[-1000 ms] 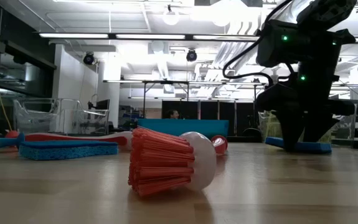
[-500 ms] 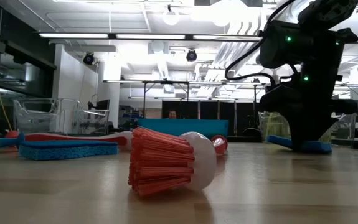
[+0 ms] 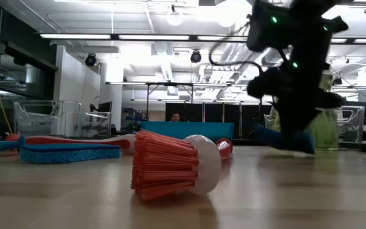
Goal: Pick & Place Kitchen Sink Supplies
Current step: Put the top right blue sponge into the left transparent bin
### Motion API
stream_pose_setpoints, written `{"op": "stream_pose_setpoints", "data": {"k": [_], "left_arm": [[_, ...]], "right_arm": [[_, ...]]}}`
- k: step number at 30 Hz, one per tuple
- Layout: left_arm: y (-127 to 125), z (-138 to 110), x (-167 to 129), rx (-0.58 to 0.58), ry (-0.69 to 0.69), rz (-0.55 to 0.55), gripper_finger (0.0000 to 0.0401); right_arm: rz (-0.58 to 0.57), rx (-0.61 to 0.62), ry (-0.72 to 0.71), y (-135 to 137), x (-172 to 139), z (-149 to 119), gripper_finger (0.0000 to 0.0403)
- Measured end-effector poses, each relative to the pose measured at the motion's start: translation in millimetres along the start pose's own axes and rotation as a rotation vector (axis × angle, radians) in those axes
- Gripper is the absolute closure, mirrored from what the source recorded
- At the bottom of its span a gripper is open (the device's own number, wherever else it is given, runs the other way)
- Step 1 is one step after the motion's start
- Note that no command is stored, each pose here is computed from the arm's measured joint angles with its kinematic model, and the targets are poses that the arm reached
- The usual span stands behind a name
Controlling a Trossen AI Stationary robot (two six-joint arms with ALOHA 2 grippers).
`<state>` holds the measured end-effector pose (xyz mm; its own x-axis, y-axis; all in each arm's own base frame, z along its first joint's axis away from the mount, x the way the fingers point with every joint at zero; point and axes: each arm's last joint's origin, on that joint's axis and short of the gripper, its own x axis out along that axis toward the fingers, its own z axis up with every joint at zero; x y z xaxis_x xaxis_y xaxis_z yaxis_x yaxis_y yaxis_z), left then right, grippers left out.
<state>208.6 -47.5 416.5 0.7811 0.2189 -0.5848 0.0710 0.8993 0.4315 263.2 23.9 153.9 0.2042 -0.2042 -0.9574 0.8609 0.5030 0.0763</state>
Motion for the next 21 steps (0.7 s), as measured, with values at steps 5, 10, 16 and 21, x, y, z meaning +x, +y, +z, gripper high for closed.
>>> {"op": "stream_pose_setpoints", "data": {"k": [5, 10, 16, 21], "left_arm": [[1.3, 1.2, 0.0, -0.004, -0.006, 0.038, 0.0155], [1.0, 9.1, 6.0, 0.023, -0.042, 0.075, 0.0155], [4.0, 18.1, 20.9, 0.038, -0.071, 0.102, 0.0155], [23.2, 16.6, 30.7, 0.013, -0.104, 0.051, 0.0155]], "right_arm": [[0.091, -0.088, -0.069, 22.7, -24.2, 17.1, 0.039], [0.194, -0.21, -0.172, 47.2, -58.6, 37.7, 0.039], [0.31, -0.315, -0.315, 62.1, -109.5, 61.0, 0.0391], [0.411, -0.397, -0.441, 54.5, -160.4, 71.3, 0.0393]]}}
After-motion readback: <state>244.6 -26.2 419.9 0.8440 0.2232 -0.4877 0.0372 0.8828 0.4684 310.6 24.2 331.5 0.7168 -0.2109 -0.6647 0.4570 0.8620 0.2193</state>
